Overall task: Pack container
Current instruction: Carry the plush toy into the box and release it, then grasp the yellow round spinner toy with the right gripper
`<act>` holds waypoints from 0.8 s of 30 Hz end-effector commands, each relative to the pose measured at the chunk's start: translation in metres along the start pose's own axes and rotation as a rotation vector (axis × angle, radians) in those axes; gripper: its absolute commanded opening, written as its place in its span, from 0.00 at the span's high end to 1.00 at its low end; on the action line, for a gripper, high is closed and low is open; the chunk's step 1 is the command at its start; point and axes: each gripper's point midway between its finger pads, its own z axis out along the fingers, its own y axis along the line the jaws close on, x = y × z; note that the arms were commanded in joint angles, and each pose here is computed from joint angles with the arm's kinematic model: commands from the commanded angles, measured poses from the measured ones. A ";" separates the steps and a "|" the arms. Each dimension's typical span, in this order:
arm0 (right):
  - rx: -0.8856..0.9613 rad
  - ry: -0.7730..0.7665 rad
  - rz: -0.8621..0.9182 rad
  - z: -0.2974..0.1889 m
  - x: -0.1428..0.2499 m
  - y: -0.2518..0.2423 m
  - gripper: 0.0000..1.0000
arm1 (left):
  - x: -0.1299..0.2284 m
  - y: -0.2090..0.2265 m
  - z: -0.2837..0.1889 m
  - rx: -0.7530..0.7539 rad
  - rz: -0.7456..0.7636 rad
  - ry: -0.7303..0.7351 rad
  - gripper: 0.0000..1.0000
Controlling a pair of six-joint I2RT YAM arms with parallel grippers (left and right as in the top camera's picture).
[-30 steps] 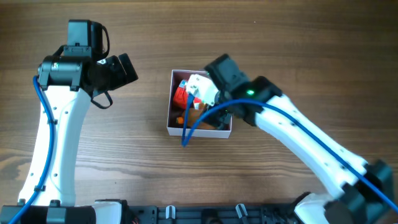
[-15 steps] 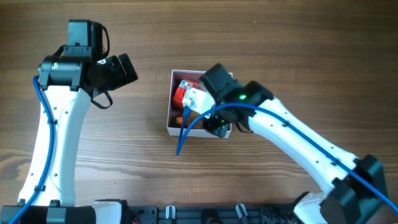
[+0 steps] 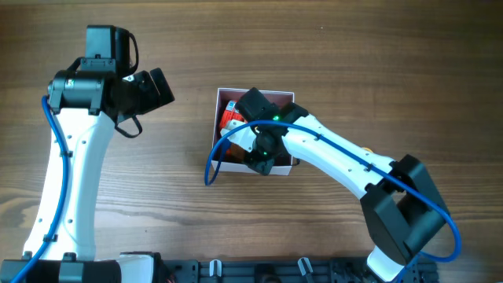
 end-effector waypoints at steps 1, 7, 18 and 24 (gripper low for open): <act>0.139 -0.041 0.016 -0.037 -0.009 -0.017 0.96 | 0.002 -0.001 0.000 0.012 0.014 0.009 0.00; 0.389 -0.312 0.071 -0.151 -0.029 -0.031 0.84 | 0.002 -0.001 0.000 0.012 0.014 0.008 0.00; 0.613 -0.359 1.267 -0.223 0.161 -0.143 0.00 | 0.002 -0.001 0.000 0.012 0.014 0.009 0.00; 0.405 0.008 1.459 -0.084 0.230 -0.148 0.00 | 0.002 -0.001 0.000 0.012 0.014 0.008 0.00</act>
